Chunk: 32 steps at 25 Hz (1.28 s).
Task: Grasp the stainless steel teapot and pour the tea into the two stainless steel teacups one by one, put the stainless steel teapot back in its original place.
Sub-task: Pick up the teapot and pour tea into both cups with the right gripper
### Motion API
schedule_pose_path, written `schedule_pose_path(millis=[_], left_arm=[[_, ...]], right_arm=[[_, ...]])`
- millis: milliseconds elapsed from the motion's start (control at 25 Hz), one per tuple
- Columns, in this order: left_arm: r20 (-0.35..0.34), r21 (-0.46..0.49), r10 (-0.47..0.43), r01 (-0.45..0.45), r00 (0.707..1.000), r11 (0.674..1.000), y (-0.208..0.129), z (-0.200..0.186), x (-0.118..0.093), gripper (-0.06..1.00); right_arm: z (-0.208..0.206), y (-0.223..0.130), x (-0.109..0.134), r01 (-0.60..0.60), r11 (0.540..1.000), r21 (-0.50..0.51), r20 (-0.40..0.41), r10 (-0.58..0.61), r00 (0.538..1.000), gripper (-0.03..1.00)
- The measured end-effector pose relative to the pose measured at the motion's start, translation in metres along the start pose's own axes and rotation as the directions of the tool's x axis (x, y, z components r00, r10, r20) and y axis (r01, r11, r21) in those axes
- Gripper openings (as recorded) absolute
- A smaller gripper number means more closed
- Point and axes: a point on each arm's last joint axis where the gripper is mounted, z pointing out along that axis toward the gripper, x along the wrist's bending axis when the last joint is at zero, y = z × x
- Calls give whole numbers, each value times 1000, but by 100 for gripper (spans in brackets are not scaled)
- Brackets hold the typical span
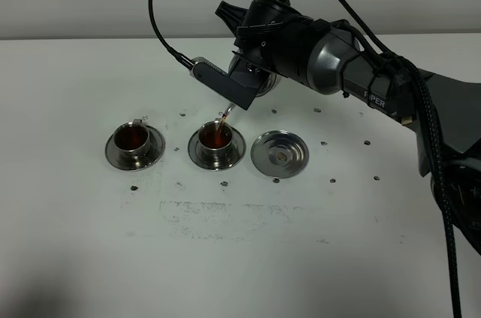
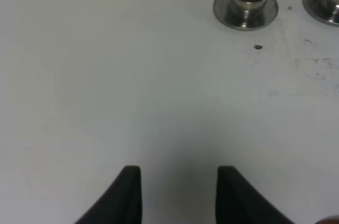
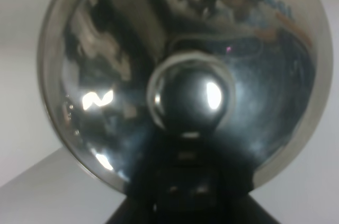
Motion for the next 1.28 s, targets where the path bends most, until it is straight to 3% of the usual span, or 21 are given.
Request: schedule_pose_path(millis=[1280], left_arm=[[0,0,0,0,1000,1000,0,0,0,38]], right_arm=[[0,-1,-3,30,999,20,28,-31,999,18]])
